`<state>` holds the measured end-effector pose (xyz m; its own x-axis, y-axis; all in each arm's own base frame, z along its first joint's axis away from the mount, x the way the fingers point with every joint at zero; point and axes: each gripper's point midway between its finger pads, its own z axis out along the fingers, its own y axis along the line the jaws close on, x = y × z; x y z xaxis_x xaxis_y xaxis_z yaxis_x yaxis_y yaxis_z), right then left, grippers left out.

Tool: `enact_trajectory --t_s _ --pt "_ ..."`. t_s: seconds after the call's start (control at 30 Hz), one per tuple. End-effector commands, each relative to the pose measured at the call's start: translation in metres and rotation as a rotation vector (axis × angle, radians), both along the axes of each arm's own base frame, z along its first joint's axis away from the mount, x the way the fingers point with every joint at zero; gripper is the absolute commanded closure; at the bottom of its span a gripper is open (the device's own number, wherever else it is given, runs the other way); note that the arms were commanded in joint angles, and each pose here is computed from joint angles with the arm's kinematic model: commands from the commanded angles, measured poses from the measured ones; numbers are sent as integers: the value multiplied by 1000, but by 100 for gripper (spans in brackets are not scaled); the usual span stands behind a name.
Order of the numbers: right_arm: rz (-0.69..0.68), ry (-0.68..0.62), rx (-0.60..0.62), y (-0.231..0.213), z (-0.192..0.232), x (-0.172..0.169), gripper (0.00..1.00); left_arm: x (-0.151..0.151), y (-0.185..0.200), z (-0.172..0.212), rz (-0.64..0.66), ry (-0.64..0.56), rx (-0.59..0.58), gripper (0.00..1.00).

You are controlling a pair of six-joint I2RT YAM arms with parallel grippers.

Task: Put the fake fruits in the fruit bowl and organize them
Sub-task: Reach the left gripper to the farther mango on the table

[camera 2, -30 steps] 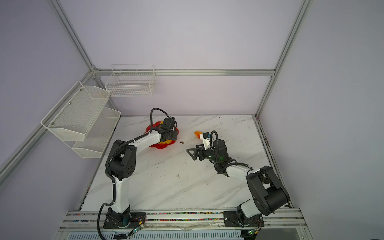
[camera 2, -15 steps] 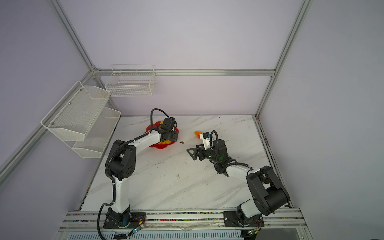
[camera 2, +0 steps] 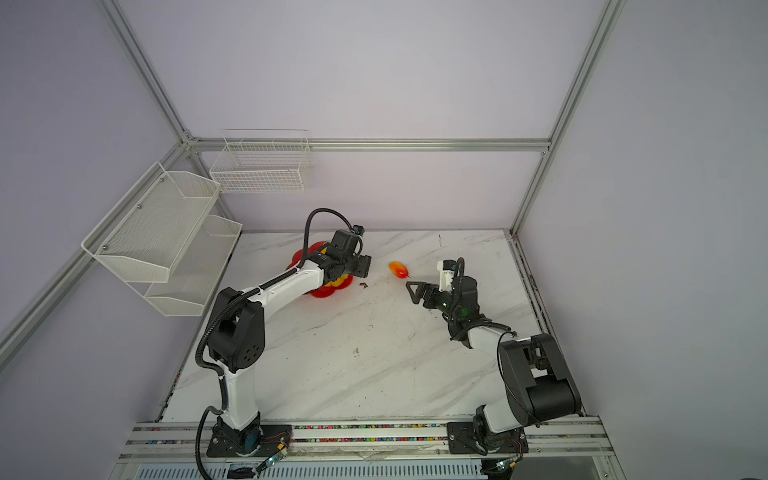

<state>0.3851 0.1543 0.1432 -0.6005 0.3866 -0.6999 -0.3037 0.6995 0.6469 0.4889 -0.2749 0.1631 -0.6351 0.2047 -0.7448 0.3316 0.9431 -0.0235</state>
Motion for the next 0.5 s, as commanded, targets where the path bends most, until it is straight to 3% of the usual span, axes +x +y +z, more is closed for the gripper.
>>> enact_trajectory --t_s 0.0,0.13,0.23,0.47 --pt "-42 11 40 -8 2 1 3 16 -50 43 -67 -103 -136 32" --pt "-32 0 47 -7 6 0 3 29 -78 35 -121 -133 -166 30" --pt "-26 2 49 -7 5 -1 3 34 -102 36 -258 -184 -171 30" --pt "-57 -8 57 -16 9 0 3 55 -114 41 -556 -406 61 19"
